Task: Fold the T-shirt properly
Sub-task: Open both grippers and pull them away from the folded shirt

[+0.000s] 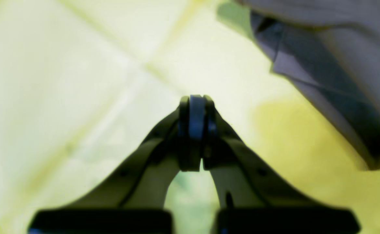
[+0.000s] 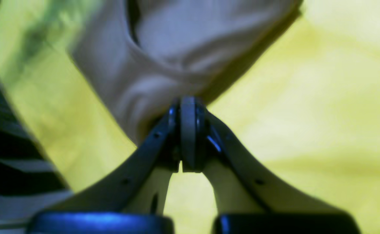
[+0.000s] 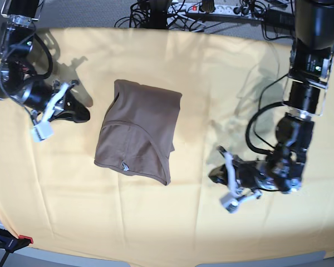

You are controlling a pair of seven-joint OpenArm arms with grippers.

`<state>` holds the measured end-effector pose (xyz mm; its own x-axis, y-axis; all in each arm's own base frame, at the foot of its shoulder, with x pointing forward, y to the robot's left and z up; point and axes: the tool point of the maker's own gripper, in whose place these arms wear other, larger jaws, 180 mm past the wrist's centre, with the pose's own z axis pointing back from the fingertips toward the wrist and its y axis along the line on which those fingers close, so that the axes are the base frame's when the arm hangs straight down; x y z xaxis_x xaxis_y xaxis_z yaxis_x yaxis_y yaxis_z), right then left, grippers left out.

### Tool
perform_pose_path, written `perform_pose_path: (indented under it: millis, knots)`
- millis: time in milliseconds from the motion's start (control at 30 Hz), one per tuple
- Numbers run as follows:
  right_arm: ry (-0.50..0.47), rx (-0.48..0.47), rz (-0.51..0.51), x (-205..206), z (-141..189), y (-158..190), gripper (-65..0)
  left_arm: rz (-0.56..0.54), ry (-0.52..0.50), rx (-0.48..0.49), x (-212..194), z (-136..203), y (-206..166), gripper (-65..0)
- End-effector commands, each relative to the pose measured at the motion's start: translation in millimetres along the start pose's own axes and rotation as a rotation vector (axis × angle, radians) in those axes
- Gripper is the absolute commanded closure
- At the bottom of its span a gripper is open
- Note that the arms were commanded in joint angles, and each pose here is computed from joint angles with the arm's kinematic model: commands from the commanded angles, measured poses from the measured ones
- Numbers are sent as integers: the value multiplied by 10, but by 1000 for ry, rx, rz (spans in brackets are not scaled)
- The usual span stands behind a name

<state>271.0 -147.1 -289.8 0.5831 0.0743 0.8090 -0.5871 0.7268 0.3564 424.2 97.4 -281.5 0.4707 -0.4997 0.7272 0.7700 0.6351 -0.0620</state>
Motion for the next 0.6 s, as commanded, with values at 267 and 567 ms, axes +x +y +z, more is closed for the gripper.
perform_pose_path:
  millis: [267,567]
  knots:
    - [-48,14,-18,149,454,-38,0,78,-129,-231,-79,763,-357,0]
    - [80,-85,74,-200,901,365,0,-37,-19,-213,-707,1247,-938,0]
